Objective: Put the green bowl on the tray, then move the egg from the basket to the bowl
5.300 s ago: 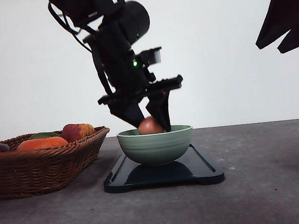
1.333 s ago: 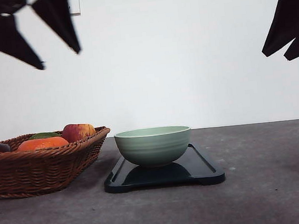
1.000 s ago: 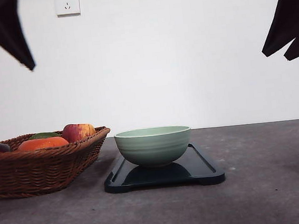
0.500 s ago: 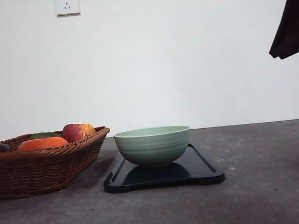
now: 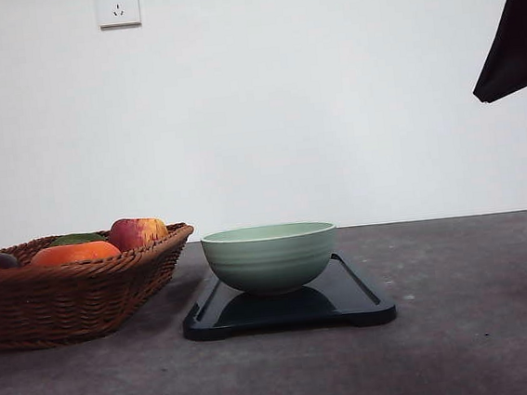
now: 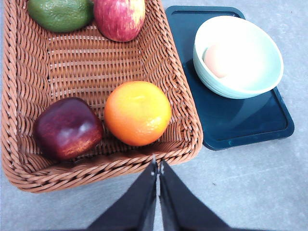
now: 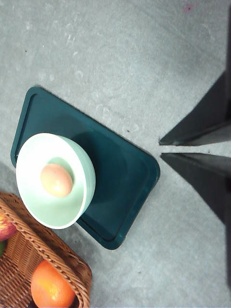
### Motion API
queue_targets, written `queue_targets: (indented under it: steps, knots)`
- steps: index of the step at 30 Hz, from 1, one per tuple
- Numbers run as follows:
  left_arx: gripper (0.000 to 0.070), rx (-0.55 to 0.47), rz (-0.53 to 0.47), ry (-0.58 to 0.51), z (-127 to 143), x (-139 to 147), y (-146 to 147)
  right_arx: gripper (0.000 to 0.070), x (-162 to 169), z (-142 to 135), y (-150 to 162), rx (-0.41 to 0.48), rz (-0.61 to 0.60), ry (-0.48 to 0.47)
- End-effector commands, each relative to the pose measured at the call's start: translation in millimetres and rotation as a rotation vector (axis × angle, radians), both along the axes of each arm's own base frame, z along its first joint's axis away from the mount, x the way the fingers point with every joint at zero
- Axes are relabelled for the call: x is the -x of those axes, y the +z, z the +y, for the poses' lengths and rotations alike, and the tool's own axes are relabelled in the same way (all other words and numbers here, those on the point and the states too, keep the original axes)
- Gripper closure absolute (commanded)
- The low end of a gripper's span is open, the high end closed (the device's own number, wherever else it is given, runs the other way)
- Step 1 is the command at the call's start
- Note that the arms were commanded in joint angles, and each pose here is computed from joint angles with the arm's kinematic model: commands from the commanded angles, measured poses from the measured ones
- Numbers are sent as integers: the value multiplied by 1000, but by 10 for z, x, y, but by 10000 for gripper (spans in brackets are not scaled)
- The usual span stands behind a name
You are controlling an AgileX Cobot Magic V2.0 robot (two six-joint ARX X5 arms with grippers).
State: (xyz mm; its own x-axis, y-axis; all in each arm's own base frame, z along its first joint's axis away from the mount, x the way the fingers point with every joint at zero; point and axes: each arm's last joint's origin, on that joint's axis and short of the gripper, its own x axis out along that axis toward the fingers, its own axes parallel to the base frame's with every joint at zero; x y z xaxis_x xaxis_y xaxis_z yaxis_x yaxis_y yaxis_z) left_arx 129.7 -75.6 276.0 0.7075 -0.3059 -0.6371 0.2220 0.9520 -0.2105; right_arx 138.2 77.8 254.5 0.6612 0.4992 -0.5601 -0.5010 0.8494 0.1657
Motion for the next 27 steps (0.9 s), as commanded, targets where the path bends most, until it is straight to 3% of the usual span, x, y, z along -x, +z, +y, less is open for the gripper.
queue_targets:
  steps: [1, 5, 15, 20, 27]
  knots:
    - [700, -25, -31, -20, 14, 2, 35, 683, -10, 15, 18, -12, -3, -1]
    - [700, -89, -136, -13, 142, -28, -23, 683, -11, 15, 18, -12, -3, -1]
    - [700, -120, -429, 165, 594, 142, -565, 683, -11, 15, 18, -12, -3, -1]
    - [700, -94, -511, 224, 701, 275, -870, 683, -11, 15, 18, -12, -3, -1]
    - [700, -87, -545, 262, 754, 337, -1180, 683, -11, 15, 18, -12, -3, -1]
